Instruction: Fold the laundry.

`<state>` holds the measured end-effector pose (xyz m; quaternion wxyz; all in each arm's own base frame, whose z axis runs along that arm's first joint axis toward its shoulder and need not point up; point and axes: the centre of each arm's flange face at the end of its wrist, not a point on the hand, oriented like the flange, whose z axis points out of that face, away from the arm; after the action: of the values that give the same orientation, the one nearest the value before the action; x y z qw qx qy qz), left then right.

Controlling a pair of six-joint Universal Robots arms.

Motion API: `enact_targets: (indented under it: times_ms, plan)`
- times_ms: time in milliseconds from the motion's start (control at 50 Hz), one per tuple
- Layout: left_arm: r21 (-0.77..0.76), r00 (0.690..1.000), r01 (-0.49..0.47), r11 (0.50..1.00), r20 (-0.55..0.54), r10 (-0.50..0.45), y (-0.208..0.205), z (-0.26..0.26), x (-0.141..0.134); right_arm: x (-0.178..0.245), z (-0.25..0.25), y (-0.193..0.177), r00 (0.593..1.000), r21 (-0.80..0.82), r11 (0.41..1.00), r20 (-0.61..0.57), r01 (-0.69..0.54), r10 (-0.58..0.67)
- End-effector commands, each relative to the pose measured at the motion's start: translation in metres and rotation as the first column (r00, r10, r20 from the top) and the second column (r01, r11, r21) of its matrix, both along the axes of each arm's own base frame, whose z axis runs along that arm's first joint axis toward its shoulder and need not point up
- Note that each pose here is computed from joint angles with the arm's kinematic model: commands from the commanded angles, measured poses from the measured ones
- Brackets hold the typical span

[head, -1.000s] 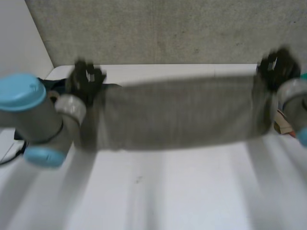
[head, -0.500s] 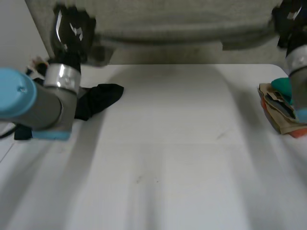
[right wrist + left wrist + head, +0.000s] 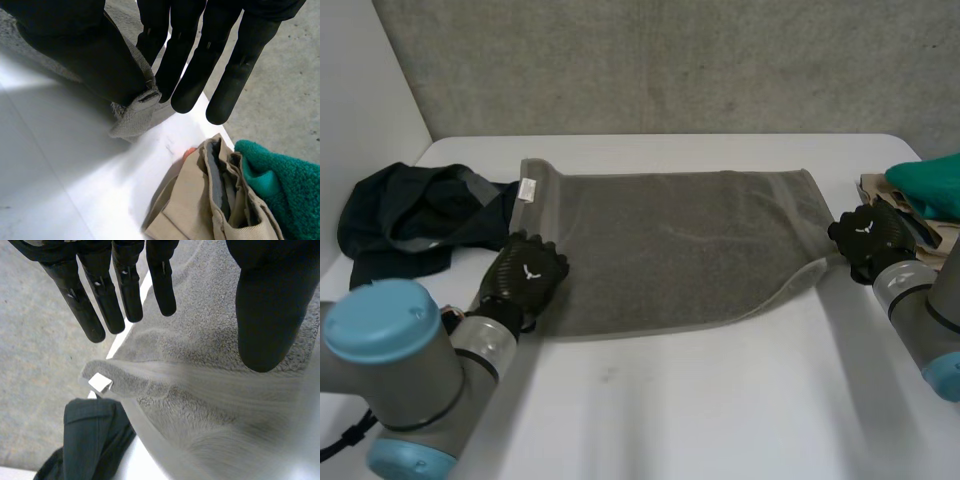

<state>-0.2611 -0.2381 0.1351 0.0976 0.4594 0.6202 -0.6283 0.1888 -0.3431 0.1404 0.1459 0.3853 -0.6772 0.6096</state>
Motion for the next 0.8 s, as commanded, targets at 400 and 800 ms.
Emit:
enact_targets:
  times_ms: [400, 800]
  plan:
    - [0.243, 0.981, -0.123, 0.962, -0.119, 0.156, -0.018, 0.027, 0.029, -0.004, 0.000, 0.002, 1.000, 0.019, 1.000, -0.001, 0.004, -0.004]
    - [0.301, 0.992, -0.122, 0.946, -0.004, 0.129, -0.025, -0.007, 0.047, -0.007, 0.000, 0.001, 1.000, 0.021, 1.000, -0.005, 0.011, -0.011]
